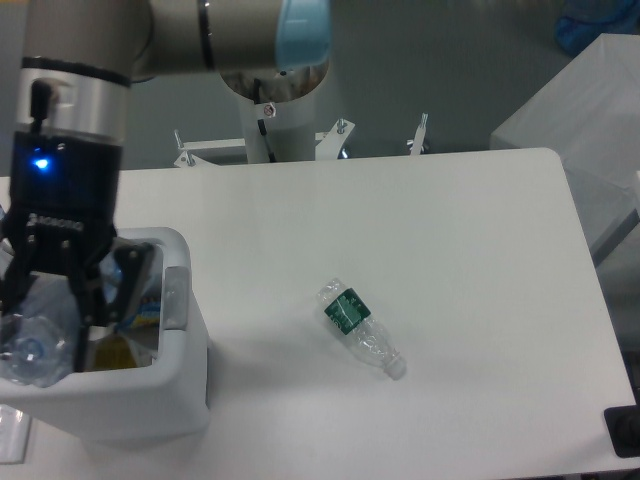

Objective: Place the trash in the trash can
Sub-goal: 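Lift the blue-labelled bottle and carry it over the white bin, then lower the bottle into the bin and open the gripper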

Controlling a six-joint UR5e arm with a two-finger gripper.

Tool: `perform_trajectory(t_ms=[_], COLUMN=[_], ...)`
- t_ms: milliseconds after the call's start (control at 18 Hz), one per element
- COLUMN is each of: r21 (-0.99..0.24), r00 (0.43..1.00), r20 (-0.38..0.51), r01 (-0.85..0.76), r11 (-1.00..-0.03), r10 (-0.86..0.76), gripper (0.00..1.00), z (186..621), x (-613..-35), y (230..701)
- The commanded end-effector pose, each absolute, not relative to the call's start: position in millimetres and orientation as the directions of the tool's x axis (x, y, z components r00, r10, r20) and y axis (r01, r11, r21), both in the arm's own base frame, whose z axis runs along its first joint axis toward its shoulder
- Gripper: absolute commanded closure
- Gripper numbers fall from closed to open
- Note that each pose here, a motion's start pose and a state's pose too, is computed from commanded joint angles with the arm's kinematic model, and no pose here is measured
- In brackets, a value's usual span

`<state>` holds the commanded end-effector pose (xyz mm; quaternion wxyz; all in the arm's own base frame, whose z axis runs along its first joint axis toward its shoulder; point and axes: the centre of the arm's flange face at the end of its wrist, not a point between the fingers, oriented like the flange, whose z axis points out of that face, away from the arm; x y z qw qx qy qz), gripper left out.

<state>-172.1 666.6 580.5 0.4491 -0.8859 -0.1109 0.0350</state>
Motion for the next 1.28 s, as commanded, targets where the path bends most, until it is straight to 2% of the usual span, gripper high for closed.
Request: perform_trajectory(t_ms=[111,222,611,778,1278], r21=[-0.794,-0.791,-0.771,-0.763,-0.699], r00=[0.976,0.977,0.975,0.976,0.982], r20=[0.037,0.037,0.042,0.045,0.032], r01=[0.158,0.158,0.17,0.172,0.154], r11=[-0.587,-0.591,-0.614,-0.622,-0.698], r10=[0.213,0.212,0.217,0.215,0.185], gripper=[0.36,0.31,0.31,0.35,0.35], z=[574,575,556,550,507], x=[-160,-156,-159,-158,-141], y=[661,652,658,657,620])
